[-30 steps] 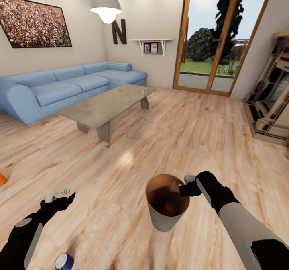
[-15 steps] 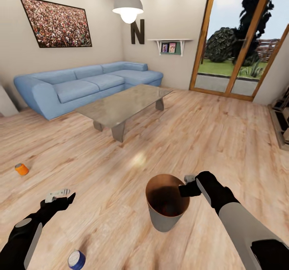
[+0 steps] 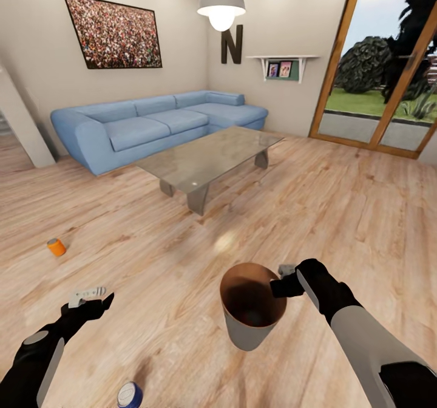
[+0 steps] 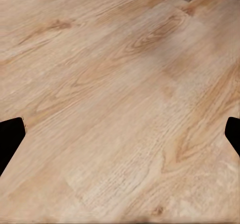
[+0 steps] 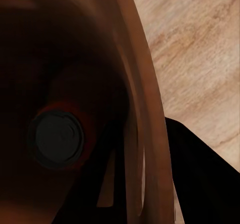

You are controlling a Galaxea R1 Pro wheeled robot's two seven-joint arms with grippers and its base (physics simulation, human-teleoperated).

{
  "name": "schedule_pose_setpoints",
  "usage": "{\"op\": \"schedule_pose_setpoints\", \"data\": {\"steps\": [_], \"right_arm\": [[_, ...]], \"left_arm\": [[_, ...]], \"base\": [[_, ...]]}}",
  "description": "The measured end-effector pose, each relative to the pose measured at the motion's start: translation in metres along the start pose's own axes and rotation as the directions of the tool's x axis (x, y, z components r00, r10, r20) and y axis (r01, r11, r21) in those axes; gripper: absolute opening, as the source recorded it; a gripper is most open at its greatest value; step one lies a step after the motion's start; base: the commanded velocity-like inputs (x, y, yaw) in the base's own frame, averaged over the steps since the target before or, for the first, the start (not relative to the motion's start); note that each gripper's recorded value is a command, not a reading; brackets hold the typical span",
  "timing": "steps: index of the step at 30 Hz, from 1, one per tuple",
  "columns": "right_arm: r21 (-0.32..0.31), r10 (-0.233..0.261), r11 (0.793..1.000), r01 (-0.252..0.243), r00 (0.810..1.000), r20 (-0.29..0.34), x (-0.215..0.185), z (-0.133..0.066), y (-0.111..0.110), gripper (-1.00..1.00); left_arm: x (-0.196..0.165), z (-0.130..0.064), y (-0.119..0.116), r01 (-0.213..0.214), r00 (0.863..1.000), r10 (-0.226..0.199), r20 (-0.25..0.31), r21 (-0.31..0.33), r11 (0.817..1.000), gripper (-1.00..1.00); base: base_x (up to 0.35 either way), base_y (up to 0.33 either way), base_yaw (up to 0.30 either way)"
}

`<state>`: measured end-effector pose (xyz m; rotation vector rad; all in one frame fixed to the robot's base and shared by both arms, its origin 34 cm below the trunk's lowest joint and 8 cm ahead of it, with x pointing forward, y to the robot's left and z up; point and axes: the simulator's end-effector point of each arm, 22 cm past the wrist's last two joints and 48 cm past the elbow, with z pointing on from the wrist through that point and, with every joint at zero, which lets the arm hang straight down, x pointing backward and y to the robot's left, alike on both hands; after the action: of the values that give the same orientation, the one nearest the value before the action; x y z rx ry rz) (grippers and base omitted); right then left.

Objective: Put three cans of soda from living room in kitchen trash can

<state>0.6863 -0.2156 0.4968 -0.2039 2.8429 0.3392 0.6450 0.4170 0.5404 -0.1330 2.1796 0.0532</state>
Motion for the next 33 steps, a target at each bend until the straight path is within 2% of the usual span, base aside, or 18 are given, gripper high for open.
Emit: {"op": "schedule_pose_setpoints", "data": {"steps": [4,8,10,13,21,28,33], "right_arm": [[0.003,-0.002,1.000,0.002,1.000,-0.002,0.000,0.001,-0.001,-1.00],[0.002,-0.001,1.000,0.001,1.000,-0.002,0.001,0.001,-0.001,-1.00],[0.000,0.000,1.000,0.000,1.000,-0.002,0.001,0.001,0.000,-1.00],[0.004,-0.002,1.000,0.002,1.000,-0.002,0.001,0.001,-0.002,-1.00],[0.002,-0.001,1.000,0.001,1.000,-0.002,0.001,0.001,-0.001,-1.00],[0.004,-0.001,1.000,0.001,1.000,-0.002,0.001,0.001,-0.002,-1.00],[0.004,-0.001,1.000,0.001,1.000,-0.002,0.001,0.001,-0.002,-1.00]], "left_arm": [[0.006,0.001,0.001,0.002,1.000,-0.002,-0.014,-0.002,1.000,1.00],[0.045,0.004,0.003,0.022,0.994,-0.023,-0.103,-0.007,1.000,1.00],[0.083,0.005,0.002,0.044,0.982,-0.045,-0.182,-0.009,0.999,1.00],[0.108,0.005,0.002,0.058,0.970,-0.060,-0.236,-0.018,0.998,1.00],[0.146,0.002,0.009,0.060,0.947,-0.077,-0.310,-0.064,0.996,1.00],[0.167,0.001,-0.011,0.018,0.934,-0.024,-0.357,-0.020,1.000,1.00],[0.186,-0.001,-0.026,0.012,0.920,-0.008,-0.392,0.007,1.000,1.00]], "base": [[0.004,0.002,0.033],[0.001,0.000,0.009],[0.000,0.000,0.003],[0.000,0.000,0.001],[0.000,0.000,0.000],[0.000,0.000,0.000],[0.000,0.000,0.000]]}}
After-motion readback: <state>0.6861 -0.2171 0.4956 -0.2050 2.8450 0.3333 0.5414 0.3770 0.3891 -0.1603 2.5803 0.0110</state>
